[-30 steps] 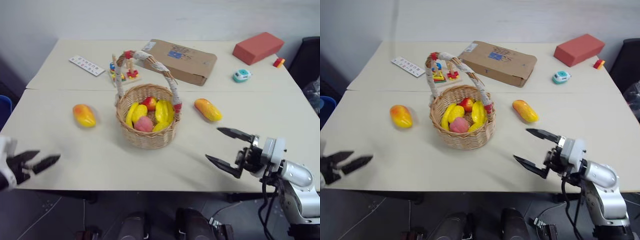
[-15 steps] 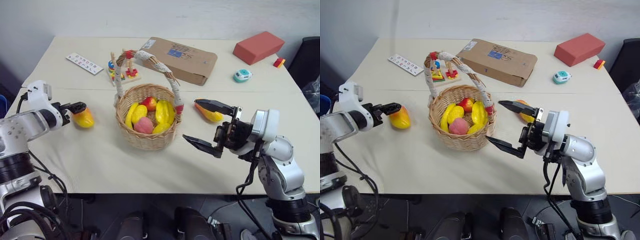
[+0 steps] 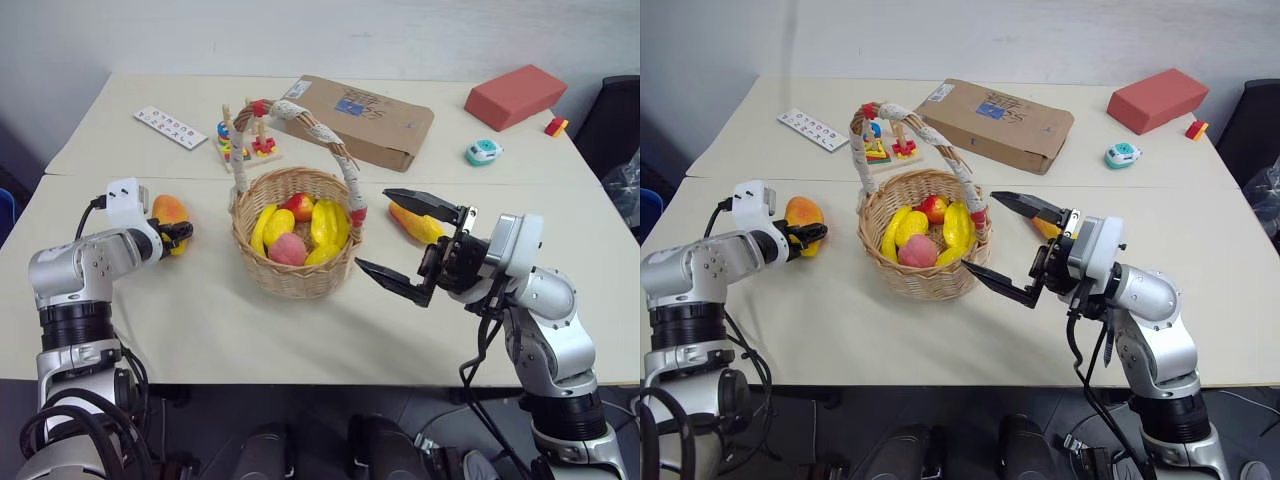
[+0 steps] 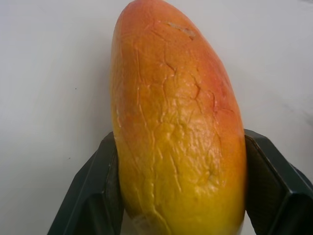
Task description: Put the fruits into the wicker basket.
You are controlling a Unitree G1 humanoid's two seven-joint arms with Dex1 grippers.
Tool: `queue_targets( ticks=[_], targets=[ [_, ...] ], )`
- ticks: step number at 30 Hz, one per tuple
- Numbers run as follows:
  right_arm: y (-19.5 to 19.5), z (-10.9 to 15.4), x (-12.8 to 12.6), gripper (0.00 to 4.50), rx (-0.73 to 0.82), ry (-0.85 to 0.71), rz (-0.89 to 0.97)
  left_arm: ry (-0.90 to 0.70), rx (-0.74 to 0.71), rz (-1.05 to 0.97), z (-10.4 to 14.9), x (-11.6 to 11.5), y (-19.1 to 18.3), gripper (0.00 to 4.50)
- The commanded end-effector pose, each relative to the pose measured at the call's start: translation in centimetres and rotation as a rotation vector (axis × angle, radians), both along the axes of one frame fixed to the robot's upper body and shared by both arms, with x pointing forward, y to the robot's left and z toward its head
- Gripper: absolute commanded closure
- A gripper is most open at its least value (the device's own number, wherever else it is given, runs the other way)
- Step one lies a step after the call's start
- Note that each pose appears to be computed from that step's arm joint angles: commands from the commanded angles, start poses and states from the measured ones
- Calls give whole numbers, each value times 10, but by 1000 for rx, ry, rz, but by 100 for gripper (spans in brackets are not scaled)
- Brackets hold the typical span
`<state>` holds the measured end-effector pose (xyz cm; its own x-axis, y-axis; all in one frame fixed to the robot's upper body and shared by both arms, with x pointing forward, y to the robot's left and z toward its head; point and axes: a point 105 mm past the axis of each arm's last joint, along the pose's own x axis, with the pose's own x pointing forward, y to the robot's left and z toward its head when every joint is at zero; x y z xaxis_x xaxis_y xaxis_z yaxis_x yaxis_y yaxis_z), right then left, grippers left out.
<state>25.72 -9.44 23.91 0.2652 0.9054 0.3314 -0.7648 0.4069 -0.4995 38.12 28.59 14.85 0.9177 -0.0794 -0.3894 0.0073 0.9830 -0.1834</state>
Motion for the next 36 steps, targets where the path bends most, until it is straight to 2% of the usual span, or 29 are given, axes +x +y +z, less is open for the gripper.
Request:
queue_targets(
  ticks=[1,4,6,8,10,12,15,18,22,23,28,31,33,36],
  targets=[
    [-10,-1,-1,0,-9,-20,-41,-273,140,-157,48,-24,14,186],
    [-23,-6,2,0,-3,8,-106,-424,257,-495,73,-71,2,186],
    [-35,-5,8,0,49,42,-168,-381,302,-788,78,-110,-21,186],
    [-47,-8,14,0,68,68,-225,-358,292,-966,91,-127,-45,186],
    [-58,-14,17,0,60,88,-274,-388,276,-1081,105,-133,-69,186],
    [-67,-24,18,0,49,123,-318,-370,321,-1165,104,-130,-94,186],
    [-79,-47,16,0,33,200,-370,-320,394,-1147,97,-104,-121,186],
    [-84,-63,13,0,15,262,-385,-359,330,-1147,104,-85,-150,186],
    [-86,-62,11,0,43,259,-408,-290,326,-1015,91,-55,-151,186],
    [-86,-62,11,0,51,254,-418,-281,327,-999,89,-51,-149,151],
    [-104,-76,2,0,64,287,-492,-414,325,-1064,107,-54,-146,4],
    [-126,-86,-7,0,54,297,-559,-581,341,-1116,126,-64,-129,4],
    [-139,-91,-14,0,60,315,-599,-625,346,-1187,128,-79,-116,4],
    [-162,-104,-33,0,45,364,-669,-605,400,-1197,124,-94,-88,4]
  ],
)
